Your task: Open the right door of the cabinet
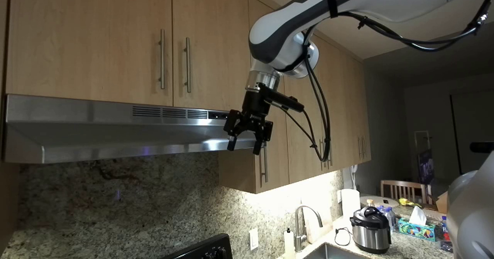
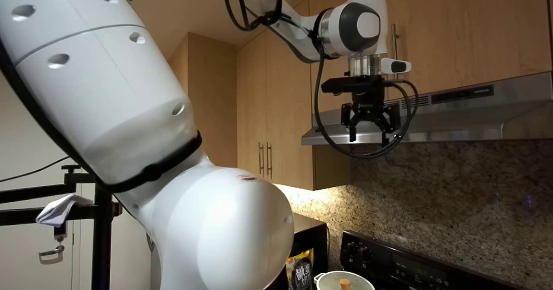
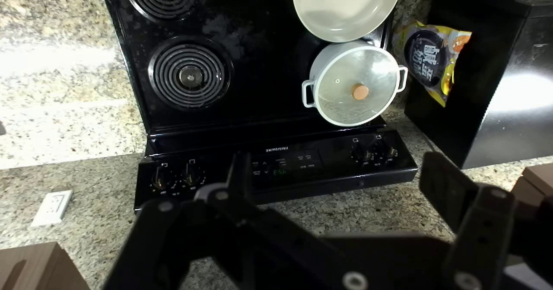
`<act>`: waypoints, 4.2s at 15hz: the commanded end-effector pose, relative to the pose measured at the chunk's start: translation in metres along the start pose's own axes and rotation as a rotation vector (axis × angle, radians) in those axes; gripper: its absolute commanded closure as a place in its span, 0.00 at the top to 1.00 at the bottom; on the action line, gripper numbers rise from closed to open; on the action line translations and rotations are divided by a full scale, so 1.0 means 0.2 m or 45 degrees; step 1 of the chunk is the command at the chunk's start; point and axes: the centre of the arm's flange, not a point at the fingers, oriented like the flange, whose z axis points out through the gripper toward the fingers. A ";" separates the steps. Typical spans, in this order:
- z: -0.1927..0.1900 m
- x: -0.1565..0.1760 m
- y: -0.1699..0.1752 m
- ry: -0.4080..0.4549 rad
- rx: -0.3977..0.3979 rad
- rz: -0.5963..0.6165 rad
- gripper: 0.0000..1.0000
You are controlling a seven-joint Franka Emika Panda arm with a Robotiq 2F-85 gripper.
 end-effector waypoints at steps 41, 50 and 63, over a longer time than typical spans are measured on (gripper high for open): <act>-0.42 -0.10 -0.01 0.164 -0.233 0.081 1.00; -0.73 -0.01 0.01 0.469 -0.340 0.006 1.00; -0.75 -0.01 0.00 0.476 -0.307 0.020 1.00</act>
